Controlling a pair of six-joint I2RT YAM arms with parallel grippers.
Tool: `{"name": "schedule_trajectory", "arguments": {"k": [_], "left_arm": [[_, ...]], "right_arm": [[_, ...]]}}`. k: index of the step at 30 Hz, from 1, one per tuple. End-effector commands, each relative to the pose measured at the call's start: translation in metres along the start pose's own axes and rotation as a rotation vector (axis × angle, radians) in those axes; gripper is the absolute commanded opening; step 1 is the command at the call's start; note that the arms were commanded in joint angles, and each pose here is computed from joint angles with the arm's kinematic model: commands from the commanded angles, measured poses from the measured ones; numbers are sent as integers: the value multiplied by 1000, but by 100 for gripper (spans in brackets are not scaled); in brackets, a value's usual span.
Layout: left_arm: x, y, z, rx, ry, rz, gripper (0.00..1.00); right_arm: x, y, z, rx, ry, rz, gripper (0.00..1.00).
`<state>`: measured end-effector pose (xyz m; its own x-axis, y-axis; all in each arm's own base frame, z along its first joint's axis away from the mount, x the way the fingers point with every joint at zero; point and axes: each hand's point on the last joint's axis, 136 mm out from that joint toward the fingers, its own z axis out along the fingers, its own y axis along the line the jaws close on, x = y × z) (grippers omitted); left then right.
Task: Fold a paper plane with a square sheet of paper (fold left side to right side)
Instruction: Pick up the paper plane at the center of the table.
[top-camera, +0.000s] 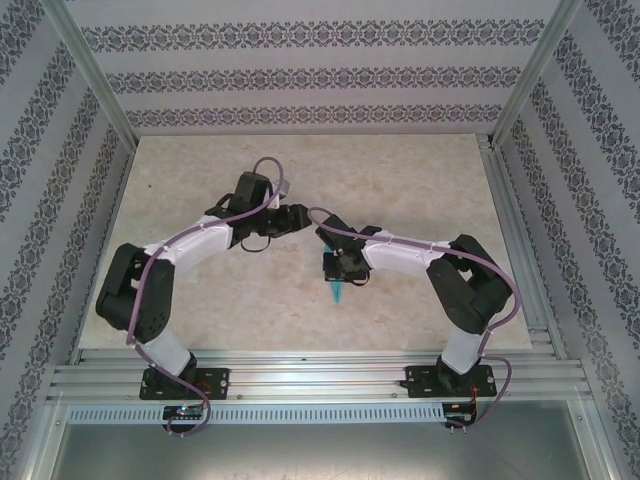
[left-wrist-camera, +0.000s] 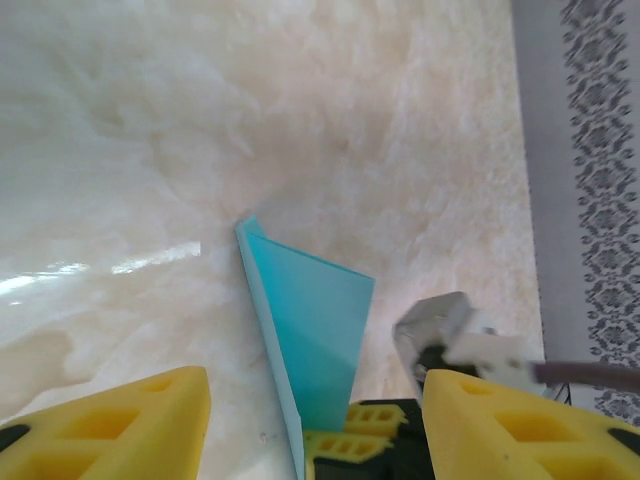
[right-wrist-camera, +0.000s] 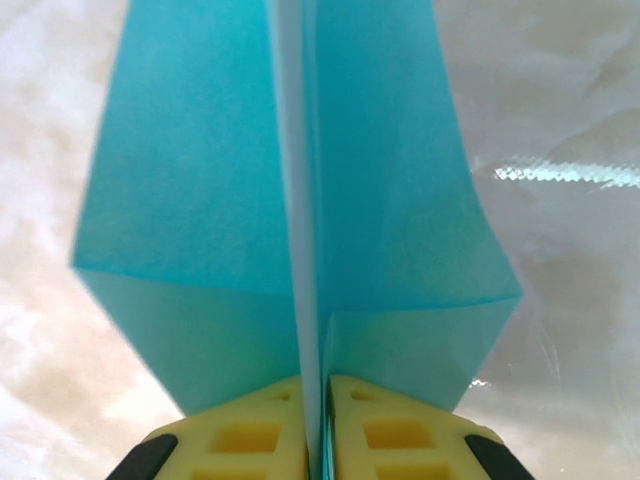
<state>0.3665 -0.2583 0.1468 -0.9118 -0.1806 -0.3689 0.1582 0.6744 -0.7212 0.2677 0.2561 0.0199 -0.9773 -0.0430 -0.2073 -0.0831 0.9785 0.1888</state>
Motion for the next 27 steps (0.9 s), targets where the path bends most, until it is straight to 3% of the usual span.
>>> {"name": "schedule_trajectory", "arguments": {"k": [1, 7, 17, 21, 27], "left_arm": [[4, 16, -34, -58, -28, 25, 59], [12, 35, -74, -104, -80, 15, 61], [25, 42, -97, -121, -104, 31, 62], [31, 45, -99, -131, -98, 40, 62], [42, 48, -115, -171, -119, 84, 63]], "right_arm": [[0, 2, 3, 17, 24, -26, 13], [6, -2, 12, 45, 63, -26, 12], [9, -4, 10, 59, 98, -36, 18], [12, -4, 15, 58, 119, -30, 12], [-26, -8, -21, 64, 32, -83, 3]]}}
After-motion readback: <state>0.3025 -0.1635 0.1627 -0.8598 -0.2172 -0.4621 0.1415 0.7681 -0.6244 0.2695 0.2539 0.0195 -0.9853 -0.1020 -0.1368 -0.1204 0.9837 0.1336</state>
